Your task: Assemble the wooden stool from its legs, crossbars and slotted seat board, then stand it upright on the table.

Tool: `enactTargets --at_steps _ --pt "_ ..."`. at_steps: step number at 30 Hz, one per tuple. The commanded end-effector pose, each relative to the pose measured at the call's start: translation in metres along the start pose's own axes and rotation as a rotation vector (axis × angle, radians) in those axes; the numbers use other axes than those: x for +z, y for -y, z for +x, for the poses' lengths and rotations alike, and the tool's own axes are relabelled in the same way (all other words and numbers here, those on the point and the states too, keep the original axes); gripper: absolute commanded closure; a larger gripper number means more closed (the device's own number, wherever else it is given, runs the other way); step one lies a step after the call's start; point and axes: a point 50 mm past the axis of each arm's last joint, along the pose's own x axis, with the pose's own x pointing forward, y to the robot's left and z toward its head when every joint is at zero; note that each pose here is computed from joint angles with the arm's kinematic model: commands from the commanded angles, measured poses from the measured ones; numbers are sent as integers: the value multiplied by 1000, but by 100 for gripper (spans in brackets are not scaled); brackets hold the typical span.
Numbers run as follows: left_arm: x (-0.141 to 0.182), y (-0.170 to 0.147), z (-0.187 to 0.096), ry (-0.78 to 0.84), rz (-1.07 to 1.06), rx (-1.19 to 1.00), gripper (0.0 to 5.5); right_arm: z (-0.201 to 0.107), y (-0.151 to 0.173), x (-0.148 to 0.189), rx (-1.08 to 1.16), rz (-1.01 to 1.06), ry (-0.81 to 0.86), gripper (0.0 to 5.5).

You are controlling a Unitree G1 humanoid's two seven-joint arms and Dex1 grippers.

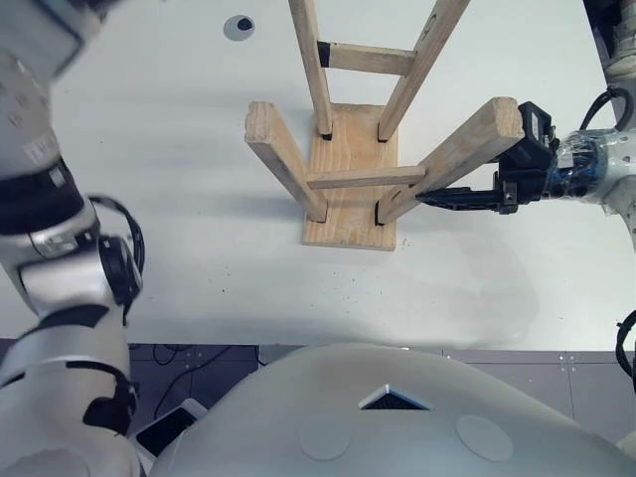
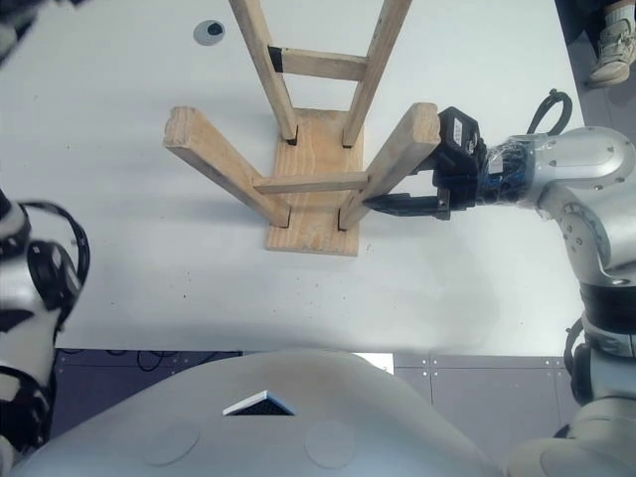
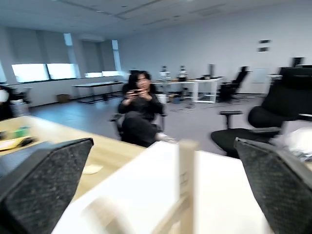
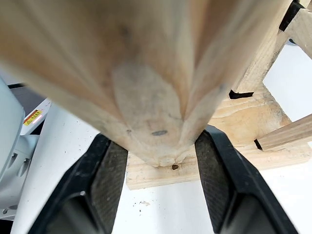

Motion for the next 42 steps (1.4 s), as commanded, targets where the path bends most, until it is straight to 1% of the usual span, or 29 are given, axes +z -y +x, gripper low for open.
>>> enactTargets --at_steps 1,3,4,5,8,13,18,20,23,25,28,33,38,42 --pt "-15 31 41 -323 -126 -256 10 10 -9 -38 -32 155 -119 349" --pt "-34 41 48 -477 -139 -323 10 13 -10 -38 -37 154 -110 349" --pt "-45 42 50 -547 -146 -334 41 14 -11 -38 -40 154 -104 349" --pt "-57 43 51 -614 -151 -350 53 15 -12 -38 -42 154 -100 349" --pt "-77 51 52 -725 -159 -419 106 16 -11 -40 -49 157 -97 349" --pt "-97 62 54 -826 -150 -500 185 16 -11 -40 -56 154 -95 349" --pt "-107 65 54 -882 -126 -529 269 18 -13 -40 -58 152 -92 349" --pt "-112 65 55 -911 -108 -538 314 18 -13 -39 -59 150 -91 349" --pt "-119 62 56 -942 -95 -543 364 21 -12 -37 -54 142 -87 349" --pt "-124 61 56 -958 -100 -549 406 24 -13 -36 -50 140 -83 349" --pt "-136 60 55 -1001 -127 -578 455 27 -14 -35 -47 137 -77 349" --pt "-160 56 49 -1089 -171 -603 460 33 -17 -29 -41 120 -61 349" --pt "-183 68 40 -1168 -207 -660 460 38 -17 -20 -39 79 -55 349" --pt "-200 78 41 -1212 -203 -680 460 47 -13 -17 -44 -16 -142 349"
